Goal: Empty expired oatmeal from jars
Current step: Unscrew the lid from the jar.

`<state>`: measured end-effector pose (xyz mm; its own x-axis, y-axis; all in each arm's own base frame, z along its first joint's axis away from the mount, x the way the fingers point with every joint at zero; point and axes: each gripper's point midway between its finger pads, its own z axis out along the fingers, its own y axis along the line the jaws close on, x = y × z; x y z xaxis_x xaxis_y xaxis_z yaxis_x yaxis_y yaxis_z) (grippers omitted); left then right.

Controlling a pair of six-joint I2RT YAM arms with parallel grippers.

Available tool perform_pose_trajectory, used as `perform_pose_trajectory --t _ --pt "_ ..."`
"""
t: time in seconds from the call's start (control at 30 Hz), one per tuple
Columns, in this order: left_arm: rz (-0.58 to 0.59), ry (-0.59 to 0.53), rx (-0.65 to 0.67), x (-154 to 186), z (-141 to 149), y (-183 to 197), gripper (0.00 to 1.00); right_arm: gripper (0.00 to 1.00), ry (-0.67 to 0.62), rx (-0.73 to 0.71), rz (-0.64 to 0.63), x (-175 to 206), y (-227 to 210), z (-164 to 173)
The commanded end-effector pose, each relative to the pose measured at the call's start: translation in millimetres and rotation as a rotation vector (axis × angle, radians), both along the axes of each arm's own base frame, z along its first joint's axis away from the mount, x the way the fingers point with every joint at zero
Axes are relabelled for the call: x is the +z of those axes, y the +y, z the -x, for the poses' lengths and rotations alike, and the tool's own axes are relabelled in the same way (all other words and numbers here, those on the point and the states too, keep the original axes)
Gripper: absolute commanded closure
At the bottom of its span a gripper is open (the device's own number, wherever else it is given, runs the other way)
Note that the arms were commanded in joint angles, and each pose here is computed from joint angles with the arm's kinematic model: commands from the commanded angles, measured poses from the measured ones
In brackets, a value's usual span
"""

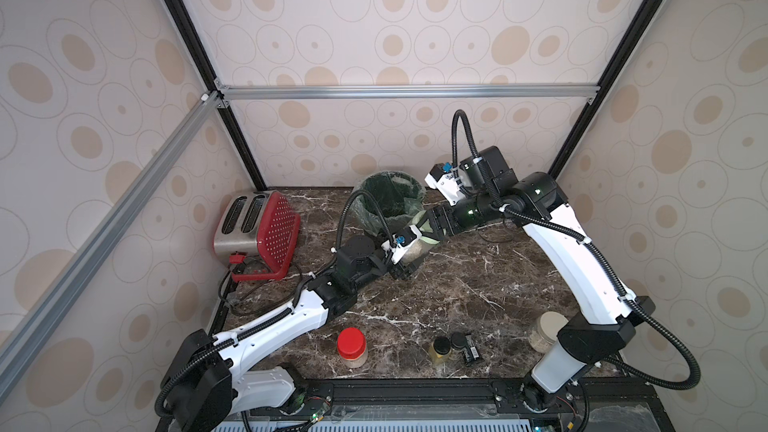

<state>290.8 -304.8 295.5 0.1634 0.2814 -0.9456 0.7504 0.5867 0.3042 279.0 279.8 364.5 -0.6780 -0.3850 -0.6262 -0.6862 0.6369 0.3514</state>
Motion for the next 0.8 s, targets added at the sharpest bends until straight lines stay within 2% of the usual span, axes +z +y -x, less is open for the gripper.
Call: perform_pose_trajectory --t 0.0,0.03,0.1,0.2,0.3,0.37,0.4,0.5,0.57,0.67,0.73,0.77 --pt "0.135 -0.099 -0.022 49.4 7.0 3.3 1.0 0.45 -0.111 0.4 -0.104 21.8 19.6 41.7" --pt "0.141 -0.1 -0.022 50.4 7.8 3.7 1.0 0.48 -0.15 0.456 -0.102 23.0 16.5 44.3" --pt "0.172 -0.102 -0.013 52.2 7.6 6.5 1.0 0.46 -0.209 0.551 -0.126 28.1 10.8 50.1" --pt "0.181 -0.096 -0.014 51.7 7.5 8.7 1.0 0.37 -0.246 0.623 -0.187 34.6 2.4 52.5" --pt "0.182 -0.096 -0.024 52.5 7.9 7.5 1.0 0.23 -0.259 0.642 -0.184 29.1 -2.6 45.5" --pt "0.183 -0.095 -0.03 52.6 8.3 6.2 1.0 0.05 -0.262 0.625 -0.174 26.0 -6.6 35.7" --pt "0.182 -0.096 -0.031 52.4 8.1 6.0 1.0 0.0 -0.262 0.615 -0.172 25.5 -8.2 31.3" --pt "0.183 -0.097 -0.031 53.4 7.4 5.5 1.0 0.0 -0.263 0.558 -0.152 29.3 -10.8 19.5" --pt "0.179 -0.099 -0.031 52.5 6.1 4.3 1.0 0.0 -0.253 0.455 -0.143 36.6 -11.2 6.0" --pt "0.18 -0.106 -0.031 53.6 3.9 2.4 1.0 0.01 -0.232 0.162 -0.146 61.7 -21.2 -21.2" --pt "0.18 -0.11 -0.032 53.4 2.4 0.6 1.0 0.0 -0.144 -0.075 -0.166 69.9 -33.6 -35.7" --pt "0.178 -0.112 -0.033 53.7 1.7 -0.3 1.0 0.0 -0.098 -0.146 -0.166 68.0 -37.9 -38.6"
